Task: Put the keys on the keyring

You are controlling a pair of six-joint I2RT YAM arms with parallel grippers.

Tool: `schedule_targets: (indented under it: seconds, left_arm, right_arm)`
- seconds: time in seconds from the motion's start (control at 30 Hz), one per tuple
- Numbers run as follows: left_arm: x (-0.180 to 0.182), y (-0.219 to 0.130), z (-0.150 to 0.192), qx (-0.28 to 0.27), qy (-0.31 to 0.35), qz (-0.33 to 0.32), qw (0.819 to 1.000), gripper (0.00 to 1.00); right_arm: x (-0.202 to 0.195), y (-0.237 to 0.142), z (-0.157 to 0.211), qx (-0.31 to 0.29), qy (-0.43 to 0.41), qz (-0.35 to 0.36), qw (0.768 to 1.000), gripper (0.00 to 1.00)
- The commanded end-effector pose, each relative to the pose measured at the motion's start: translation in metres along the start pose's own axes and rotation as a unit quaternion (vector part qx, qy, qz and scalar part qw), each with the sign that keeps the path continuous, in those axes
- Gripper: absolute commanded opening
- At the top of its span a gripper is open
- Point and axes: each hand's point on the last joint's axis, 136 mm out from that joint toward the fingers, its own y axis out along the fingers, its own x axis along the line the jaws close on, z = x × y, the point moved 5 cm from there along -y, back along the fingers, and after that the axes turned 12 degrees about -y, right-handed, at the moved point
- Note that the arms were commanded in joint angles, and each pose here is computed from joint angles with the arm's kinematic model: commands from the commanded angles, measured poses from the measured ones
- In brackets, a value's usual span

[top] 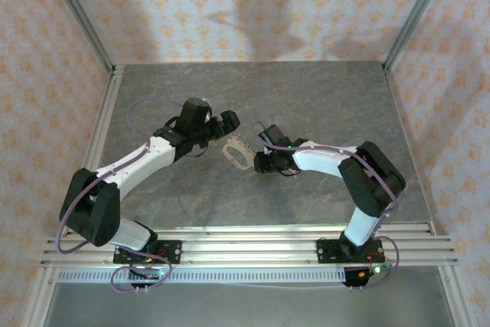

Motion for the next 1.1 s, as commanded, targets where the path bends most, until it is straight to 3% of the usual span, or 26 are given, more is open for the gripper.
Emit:
schedule_targets:
  seconds: [0.0, 0.7, 1.07]
  left_arm:
    - [0.004, -0.001, 0.0, -0.002, 0.005, 0.001, 1.0, 1.0]
    - [0.006, 0.001, 0.001, -0.001, 0.002, 0.0, 1.0, 1.0]
    - [0.006, 0.001, 0.001, -0.001, 0.002, 0.0, 1.0, 1.0]
  right_arm:
    - [0.005, 0.002, -0.004, -0.008, 0.001, -0.009, 1.0, 0.33]
    - [0.021, -0.007, -0.015, -0.026, -0.004, -0.036, 0.999, 0.24]
    - [0.014, -0.001, -0.014, -0.02, -0.006, -0.007, 1.0, 0.25]
